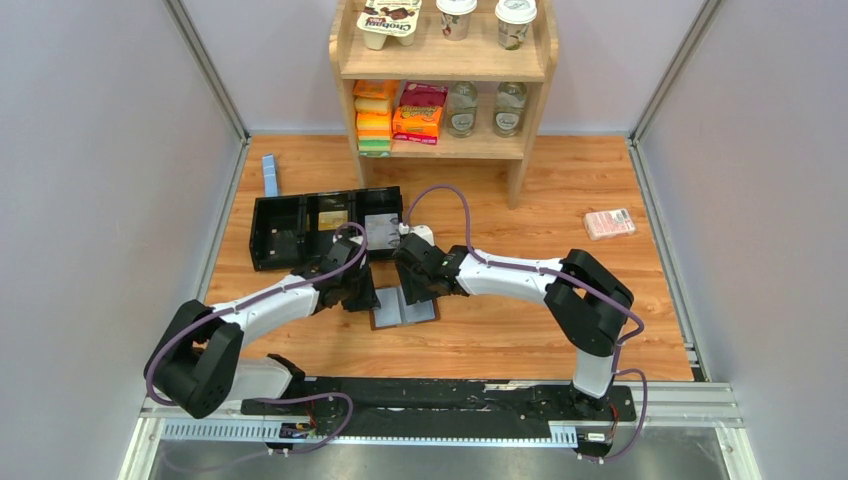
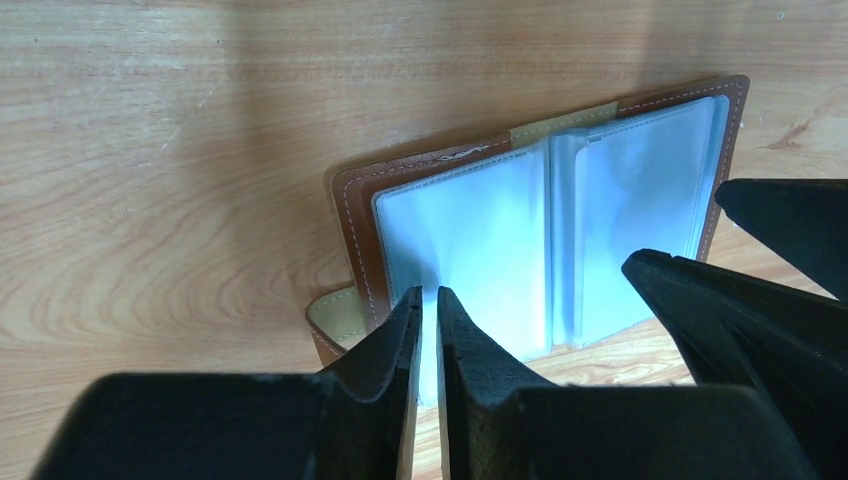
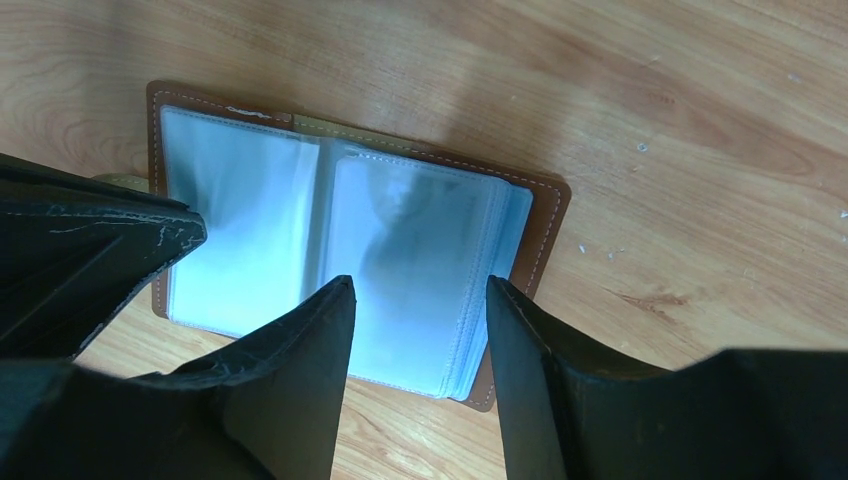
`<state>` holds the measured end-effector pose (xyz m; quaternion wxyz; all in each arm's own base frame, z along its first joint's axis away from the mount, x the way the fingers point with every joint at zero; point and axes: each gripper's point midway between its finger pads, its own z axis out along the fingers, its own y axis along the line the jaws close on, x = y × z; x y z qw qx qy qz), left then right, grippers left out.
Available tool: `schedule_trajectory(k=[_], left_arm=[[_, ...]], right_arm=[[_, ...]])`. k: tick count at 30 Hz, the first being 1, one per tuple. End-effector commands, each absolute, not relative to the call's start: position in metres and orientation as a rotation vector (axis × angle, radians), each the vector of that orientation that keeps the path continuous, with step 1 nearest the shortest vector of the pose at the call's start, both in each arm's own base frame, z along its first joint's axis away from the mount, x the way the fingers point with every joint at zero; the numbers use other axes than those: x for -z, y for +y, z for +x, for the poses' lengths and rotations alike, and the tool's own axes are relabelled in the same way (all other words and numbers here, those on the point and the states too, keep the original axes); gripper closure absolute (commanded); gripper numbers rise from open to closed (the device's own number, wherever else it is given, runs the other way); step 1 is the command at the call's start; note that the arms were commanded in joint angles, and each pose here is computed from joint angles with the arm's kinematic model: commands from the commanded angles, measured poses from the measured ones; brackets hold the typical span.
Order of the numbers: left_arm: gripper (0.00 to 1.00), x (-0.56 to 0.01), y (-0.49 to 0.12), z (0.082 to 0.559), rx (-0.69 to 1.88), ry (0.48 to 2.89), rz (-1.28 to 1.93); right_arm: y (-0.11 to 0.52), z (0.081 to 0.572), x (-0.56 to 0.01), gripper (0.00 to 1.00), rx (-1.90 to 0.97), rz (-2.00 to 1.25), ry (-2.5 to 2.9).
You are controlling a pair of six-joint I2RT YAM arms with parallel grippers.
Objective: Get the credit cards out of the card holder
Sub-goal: Remove the credit card from the card holder.
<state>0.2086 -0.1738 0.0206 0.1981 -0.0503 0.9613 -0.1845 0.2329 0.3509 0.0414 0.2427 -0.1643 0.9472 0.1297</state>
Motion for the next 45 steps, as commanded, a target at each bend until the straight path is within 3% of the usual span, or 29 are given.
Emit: schedule_trajectory(k=[1,13,28,35,45], left_arm=[[0.82,-0.005,-0.165,0.202,0.460,2.719,-0.120],[0.83,-0.002,-0.165,0.196,0.473,2.734,-0.142],[0.83,-0.002,-0.166,0.193,0.493,2.734,-0.148],[0.83,-0.005,-0.167,0.194,0.509,2.720,-0.156],[0.83,-0.034,-0.149,0.204,0.483,2.530,-0.286]], right_arm=[[0.365,0.240,-0.049,0.46,-0.419,-0.457,2.551],[0.368,0.239,-0.042,0.47,-0.405,-0.483,2.577],[0.405,0.220,-0.068,0.50,-0.719,-0.578,2.544],[0.423,0.210,-0.086,0.46,-0.886,-0.643,2.496],[0.441,0.193,-0.056,0.46,-1.021,-0.701,2.571]])
